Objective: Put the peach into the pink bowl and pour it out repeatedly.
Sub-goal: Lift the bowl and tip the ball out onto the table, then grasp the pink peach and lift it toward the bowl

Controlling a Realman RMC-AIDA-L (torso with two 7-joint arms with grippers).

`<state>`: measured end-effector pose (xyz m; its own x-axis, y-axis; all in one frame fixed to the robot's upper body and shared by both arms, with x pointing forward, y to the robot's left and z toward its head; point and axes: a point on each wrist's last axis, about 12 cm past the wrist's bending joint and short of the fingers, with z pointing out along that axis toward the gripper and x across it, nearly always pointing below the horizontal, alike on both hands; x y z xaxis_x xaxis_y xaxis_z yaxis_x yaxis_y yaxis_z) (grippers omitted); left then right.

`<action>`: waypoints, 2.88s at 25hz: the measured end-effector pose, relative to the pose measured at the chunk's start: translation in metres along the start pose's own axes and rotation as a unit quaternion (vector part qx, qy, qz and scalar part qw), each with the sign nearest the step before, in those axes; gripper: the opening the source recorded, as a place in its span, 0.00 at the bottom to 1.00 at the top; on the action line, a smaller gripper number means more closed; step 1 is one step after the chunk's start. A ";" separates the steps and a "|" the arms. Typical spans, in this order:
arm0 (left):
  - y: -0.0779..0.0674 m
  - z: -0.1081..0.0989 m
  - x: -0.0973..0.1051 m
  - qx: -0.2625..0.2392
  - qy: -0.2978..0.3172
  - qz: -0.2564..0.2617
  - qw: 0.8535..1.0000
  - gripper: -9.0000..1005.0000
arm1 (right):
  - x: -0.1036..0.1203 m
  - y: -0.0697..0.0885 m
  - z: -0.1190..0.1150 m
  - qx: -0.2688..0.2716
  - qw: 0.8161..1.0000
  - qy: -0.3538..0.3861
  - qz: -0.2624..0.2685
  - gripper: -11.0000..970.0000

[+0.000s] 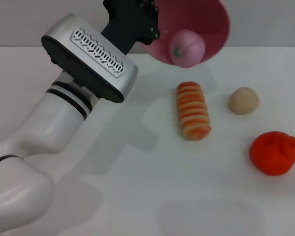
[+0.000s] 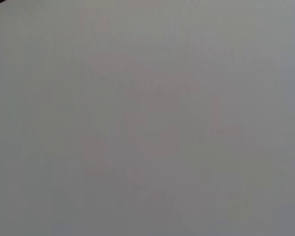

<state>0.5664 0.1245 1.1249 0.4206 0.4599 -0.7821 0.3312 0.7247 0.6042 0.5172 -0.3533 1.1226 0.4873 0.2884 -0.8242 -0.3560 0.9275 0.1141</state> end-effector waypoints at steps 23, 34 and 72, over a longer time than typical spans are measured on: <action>0.007 0.006 -0.001 -0.015 -0.004 -0.010 1.000 0.05 | 0.004 0.000 -0.002 0.005 1.000 0.010 0.004 0.47; 0.076 0.068 0.018 0.067 0.225 -0.195 0.952 0.05 | 0.019 0.017 0.008 -0.079 0.994 0.069 0.016 0.47; 0.153 0.043 0.053 0.120 0.469 -0.286 0.827 0.05 | 0.084 0.126 0.103 -0.357 0.678 0.642 -0.029 0.47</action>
<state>0.6756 0.2372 1.1828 -0.6668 0.3541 -0.6557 0.4547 0.8905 0.0184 0.5957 -0.1881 1.1252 -0.4158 -0.6130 -0.6718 -0.8842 0.4454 0.1409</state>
